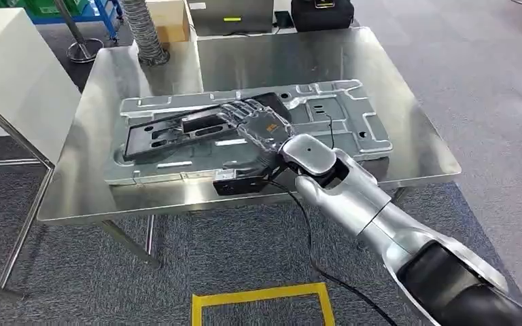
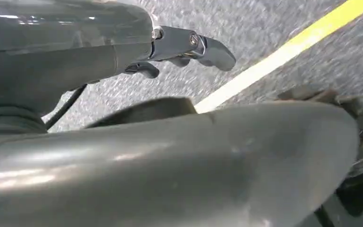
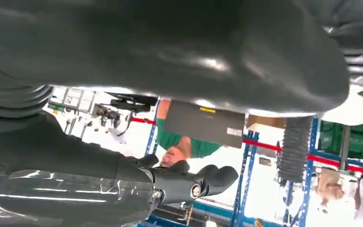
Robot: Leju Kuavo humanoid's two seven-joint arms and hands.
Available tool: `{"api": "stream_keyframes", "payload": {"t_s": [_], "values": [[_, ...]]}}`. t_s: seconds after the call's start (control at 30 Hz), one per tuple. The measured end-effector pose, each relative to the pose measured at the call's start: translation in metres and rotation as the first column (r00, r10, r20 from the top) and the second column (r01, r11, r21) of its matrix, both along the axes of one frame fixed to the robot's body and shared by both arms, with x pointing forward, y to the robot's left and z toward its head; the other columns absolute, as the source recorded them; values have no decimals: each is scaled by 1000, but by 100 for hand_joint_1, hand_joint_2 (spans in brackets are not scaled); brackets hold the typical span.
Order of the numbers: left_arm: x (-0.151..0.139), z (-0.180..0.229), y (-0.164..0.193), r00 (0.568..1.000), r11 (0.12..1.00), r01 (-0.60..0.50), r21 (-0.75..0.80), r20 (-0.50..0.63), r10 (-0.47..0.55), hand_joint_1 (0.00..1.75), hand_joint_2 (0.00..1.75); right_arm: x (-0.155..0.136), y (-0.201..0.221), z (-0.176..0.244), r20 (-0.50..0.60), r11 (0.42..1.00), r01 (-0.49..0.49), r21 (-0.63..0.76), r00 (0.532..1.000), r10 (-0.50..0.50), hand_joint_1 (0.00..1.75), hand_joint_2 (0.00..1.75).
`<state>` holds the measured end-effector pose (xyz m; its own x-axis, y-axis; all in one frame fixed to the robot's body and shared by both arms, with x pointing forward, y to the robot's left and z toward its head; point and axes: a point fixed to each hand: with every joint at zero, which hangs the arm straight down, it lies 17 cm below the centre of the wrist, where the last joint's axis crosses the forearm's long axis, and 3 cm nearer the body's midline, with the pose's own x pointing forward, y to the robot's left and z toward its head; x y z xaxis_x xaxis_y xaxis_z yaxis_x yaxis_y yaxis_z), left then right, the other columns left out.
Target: Take the parts from the cabinet and place them on the table.
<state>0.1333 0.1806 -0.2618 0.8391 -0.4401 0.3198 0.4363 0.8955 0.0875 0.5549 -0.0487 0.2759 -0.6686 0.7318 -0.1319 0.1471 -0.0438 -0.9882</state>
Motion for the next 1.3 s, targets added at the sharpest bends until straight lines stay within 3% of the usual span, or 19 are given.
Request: {"api": "stream_keyframes", "payload": {"t_s": [0.5, 0.73, 0.87, 1.0, 1.13, 1.3], "values": [[1, 0, 0, 1000, 1000, 0, -7, 2, 0, 0, 0, 13, -21, 0, 21, 999, 54, -1, 998, -54, 0, 0], [-2, 0, -2, 1000, 1000, -15, -21, 7, 15, 0, 0, 36, -86, -3, -3, 985, 164, 56, 986, -165, 0, 0], [-8, -1, -1, 1000, 999, -26, -26, 2, 26, 0, 0, 48, -164, -14, -27, 950, 285, 130, 959, -284, 0, 0], [-19, -4, 1, 999, 999, -35, -25, -15, 35, 0, 0, 39, -254, -49, -92, 878, 422, 226, 907, -412, 0, 0], [-26, -5, 3, 999, 999, -36, -24, -27, 35, 0, 0, -10, -352, -124, -249, 741, 586, 327, 810, -531, 0, 0], [-27, -5, 3, 999, 999, -29, -22, -26, 29, 0, 0, -68, -440, -174, -372, 557, 732, 393, 680, -632, 0, 0]]}}
